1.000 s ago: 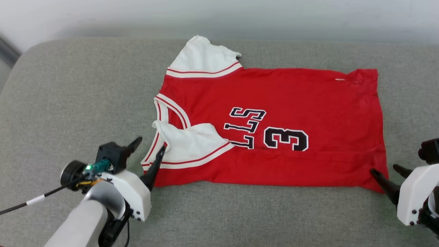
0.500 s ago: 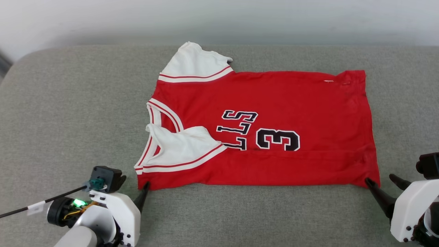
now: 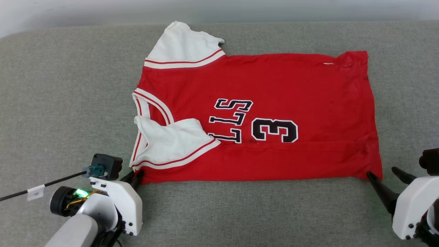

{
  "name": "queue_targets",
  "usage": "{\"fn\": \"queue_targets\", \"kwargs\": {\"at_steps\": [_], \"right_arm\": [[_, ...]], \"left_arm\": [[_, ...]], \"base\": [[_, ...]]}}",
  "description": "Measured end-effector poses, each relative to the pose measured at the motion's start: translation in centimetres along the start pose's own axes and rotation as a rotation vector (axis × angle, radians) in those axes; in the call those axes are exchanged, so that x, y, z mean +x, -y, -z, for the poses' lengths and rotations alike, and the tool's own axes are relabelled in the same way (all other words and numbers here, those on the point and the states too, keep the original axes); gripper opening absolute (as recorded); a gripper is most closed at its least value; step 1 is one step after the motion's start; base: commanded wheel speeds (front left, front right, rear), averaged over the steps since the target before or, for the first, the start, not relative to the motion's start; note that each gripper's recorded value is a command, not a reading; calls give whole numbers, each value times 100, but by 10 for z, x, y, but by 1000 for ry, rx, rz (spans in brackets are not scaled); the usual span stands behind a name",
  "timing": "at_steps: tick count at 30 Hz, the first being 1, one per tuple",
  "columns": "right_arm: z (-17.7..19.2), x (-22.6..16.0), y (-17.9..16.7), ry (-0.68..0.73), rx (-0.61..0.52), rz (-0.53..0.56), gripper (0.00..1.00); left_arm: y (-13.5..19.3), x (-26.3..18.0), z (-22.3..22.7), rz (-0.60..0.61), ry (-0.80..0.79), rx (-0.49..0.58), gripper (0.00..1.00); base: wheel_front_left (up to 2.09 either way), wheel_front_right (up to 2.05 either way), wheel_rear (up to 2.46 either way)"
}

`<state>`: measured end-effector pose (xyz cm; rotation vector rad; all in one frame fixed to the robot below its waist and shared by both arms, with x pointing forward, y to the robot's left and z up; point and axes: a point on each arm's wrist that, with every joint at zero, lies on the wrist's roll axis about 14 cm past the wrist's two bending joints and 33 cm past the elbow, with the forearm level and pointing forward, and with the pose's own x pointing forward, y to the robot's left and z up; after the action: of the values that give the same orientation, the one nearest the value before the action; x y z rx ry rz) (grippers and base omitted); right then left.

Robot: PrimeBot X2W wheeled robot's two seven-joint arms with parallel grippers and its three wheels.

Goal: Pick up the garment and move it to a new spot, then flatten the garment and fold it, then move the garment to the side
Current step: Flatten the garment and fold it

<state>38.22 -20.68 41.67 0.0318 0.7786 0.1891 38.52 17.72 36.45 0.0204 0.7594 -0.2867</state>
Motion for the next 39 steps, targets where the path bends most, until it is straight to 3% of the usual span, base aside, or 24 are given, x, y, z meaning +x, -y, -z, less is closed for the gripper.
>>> {"fn": "queue_targets", "kwargs": {"at_steps": [6, 16, 26, 27, 28, 29, 39], "right_arm": [[-4, 1, 10, -1, -23, 32, 100], [1, 23, 16, -117, -44, 66, 100], [23, 50, 0, -236, -38, 23, 100], [25, 52, -1, -243, -37, 19, 95], [26, 53, -2, -247, -38, 15, 39], [26, 53, -2, -247, -38, 15, 0], [24, 39, 7, -237, -39, 27, 0]], "left_arm": [[1, -9, -8, -3, 59, -18, 0], [11, -43, -39, 2, 193, -7, 0], [21, -56, -49, 10, 221, 8, 0], [22, -57, -49, 10, 221, 11, 0], [22, -57, -49, 9, 221, 11, 0], [22, -57, -49, 9, 221, 11, 0], [18, -70, -22, -9, 159, 1, 0]], "base": [[0, 0, 0], [0, 0, 0], [0, 0, 0], [0, 0, 0], [0, 0, 0], [0, 0, 0], [0, 0, 0]]}}
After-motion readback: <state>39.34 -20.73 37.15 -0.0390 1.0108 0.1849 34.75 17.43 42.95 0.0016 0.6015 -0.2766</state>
